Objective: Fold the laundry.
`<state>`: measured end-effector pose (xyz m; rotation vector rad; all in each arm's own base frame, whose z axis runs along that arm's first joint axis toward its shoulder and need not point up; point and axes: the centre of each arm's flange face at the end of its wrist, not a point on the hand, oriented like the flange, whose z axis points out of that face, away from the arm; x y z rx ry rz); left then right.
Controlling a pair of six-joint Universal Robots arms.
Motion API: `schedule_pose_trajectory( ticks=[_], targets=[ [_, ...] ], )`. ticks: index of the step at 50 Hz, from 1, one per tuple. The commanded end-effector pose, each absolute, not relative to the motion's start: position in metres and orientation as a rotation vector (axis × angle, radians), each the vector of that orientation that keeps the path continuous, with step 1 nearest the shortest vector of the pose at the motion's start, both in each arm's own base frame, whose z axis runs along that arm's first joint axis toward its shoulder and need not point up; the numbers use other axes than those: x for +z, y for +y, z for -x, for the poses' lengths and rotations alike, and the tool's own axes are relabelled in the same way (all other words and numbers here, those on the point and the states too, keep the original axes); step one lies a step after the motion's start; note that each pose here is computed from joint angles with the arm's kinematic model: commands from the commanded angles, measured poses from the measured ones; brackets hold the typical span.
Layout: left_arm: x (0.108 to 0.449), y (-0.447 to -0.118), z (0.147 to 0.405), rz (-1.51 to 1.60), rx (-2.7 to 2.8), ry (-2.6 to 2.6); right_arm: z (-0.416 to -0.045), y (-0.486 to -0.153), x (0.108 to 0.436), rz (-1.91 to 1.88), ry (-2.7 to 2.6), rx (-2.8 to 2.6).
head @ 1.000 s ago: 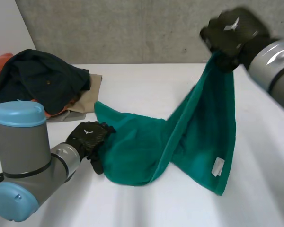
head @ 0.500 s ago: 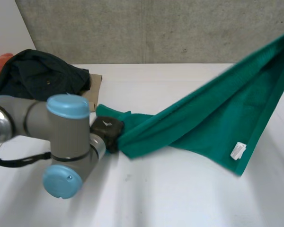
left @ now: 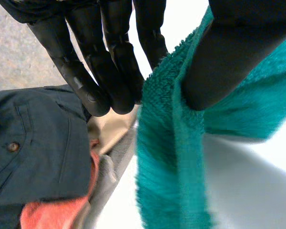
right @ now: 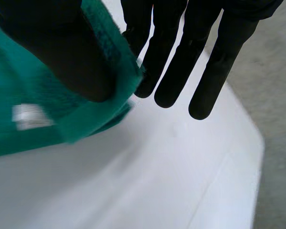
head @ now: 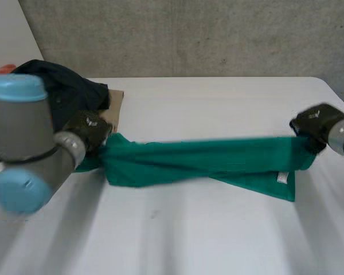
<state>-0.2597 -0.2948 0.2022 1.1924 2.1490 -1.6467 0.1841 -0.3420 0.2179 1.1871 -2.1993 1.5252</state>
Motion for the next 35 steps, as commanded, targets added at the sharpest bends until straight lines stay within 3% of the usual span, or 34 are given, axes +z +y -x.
schedule_pose_trajectory(
  ticks=[1, 4, 8, 11, 19, 35],
  targets=[
    [0.278, -0.373, 0.301, -0.977, -2.134, 1.786, -0.199, -0.406, 0.294, -0.779, -1.833, 2.010],
    [0.348, -0.385, 0.302, -0.755, -2.428, 1.487, -0.194, -0.419, 0.345, -0.506, -1.638, 2.253],
    [0.401, -0.382, 0.291, -0.522, -2.654, 1.230, -0.185, -0.412, 0.399, -0.280, -1.407, 2.494],
    [0.406, -0.376, 0.286, -0.483, -2.689, 1.212, -0.185, -0.403, 0.411, -0.264, -1.343, 2.559],
    [0.337, -0.357, 0.272, -0.597, -2.525, 1.523, -0.192, -0.385, 0.367, -0.471, -1.514, 2.498],
    [0.130, -0.315, 0.255, -0.970, -1.950, 2.121, -0.183, -0.351, 0.170, -0.910, -2.146, 1.898]
  ],
)
